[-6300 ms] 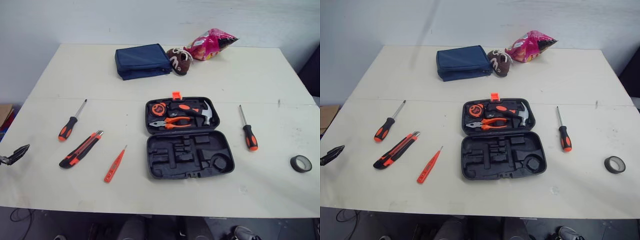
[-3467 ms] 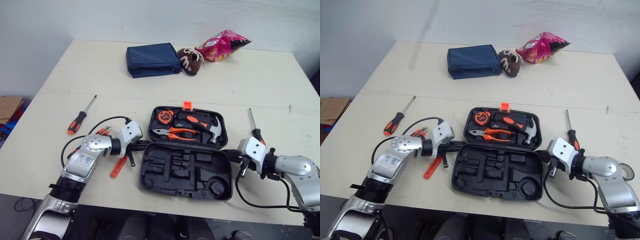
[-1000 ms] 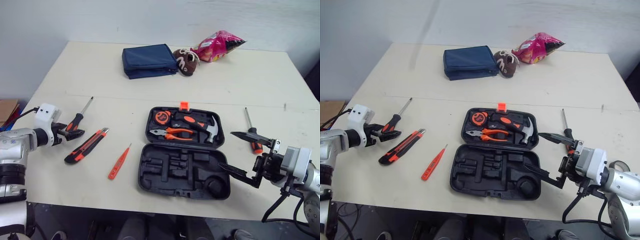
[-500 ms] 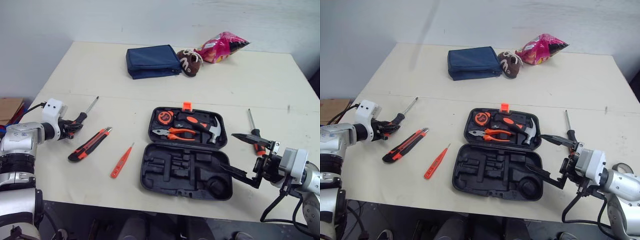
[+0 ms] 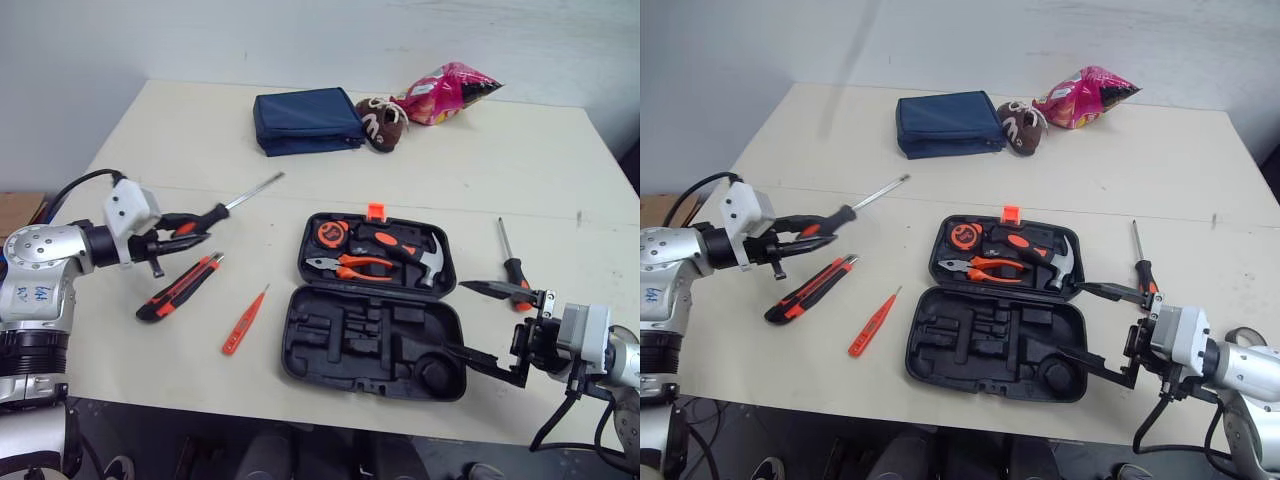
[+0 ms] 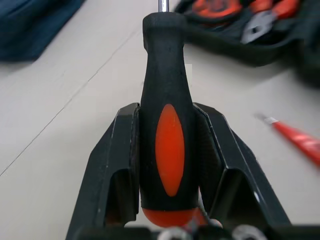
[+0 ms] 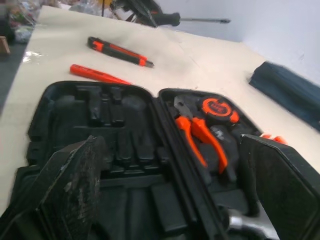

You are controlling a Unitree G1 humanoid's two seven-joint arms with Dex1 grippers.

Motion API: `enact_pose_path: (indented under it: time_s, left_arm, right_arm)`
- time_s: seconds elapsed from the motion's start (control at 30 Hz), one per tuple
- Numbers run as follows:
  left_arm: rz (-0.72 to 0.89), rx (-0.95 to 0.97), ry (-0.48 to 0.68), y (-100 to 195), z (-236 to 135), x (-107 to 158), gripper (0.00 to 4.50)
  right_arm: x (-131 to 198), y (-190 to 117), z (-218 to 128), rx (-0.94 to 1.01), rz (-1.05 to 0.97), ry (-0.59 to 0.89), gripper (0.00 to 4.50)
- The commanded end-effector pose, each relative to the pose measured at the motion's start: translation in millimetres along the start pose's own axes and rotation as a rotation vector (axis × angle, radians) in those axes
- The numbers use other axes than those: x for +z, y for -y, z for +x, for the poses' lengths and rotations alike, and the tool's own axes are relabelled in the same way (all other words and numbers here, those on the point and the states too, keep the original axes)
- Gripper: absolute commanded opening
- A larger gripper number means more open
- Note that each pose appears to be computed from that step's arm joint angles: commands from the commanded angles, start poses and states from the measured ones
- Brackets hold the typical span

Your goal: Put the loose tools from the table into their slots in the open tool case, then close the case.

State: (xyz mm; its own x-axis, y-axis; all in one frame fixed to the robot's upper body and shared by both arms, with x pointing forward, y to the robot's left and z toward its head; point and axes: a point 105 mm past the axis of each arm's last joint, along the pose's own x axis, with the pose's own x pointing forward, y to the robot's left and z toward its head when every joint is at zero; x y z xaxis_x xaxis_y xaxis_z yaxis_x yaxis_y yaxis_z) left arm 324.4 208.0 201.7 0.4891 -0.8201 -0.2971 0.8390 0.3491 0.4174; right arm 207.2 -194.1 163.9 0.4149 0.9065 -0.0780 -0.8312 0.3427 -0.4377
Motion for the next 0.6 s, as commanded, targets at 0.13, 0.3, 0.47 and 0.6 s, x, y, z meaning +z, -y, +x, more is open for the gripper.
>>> enact_pose_path:
  time_s: [0.13, 0.3, 0.47, 0.6]
  left_arm:
    - [0.128, -0.354, -0.007, 60.0, 52.7, 46.0, 0.81]
    - [0.201, -0.434, -0.130, 81.5, 85.9, 46.1, 0.81]
    - [0.201, -0.436, -0.222, 97.3, 111.3, 40.9, 0.81]
    - [0.221, -0.441, -0.269, 101.4, 118.8, 36.3, 0.81]
  right_arm:
    - [13.3, 5.5, 1.0, -0.009, -0.045, 0.013, 4.50]
    - [12.4, 9.6, 3.5, -0.001, -0.055, -0.003, 4.50]
    - [10.1, 12.3, 5.0, 0.000, -0.073, -0.026, 4.50]
    - [10.1, 13.5, 6.4, -0.006, -0.073, -0.023, 4.50]
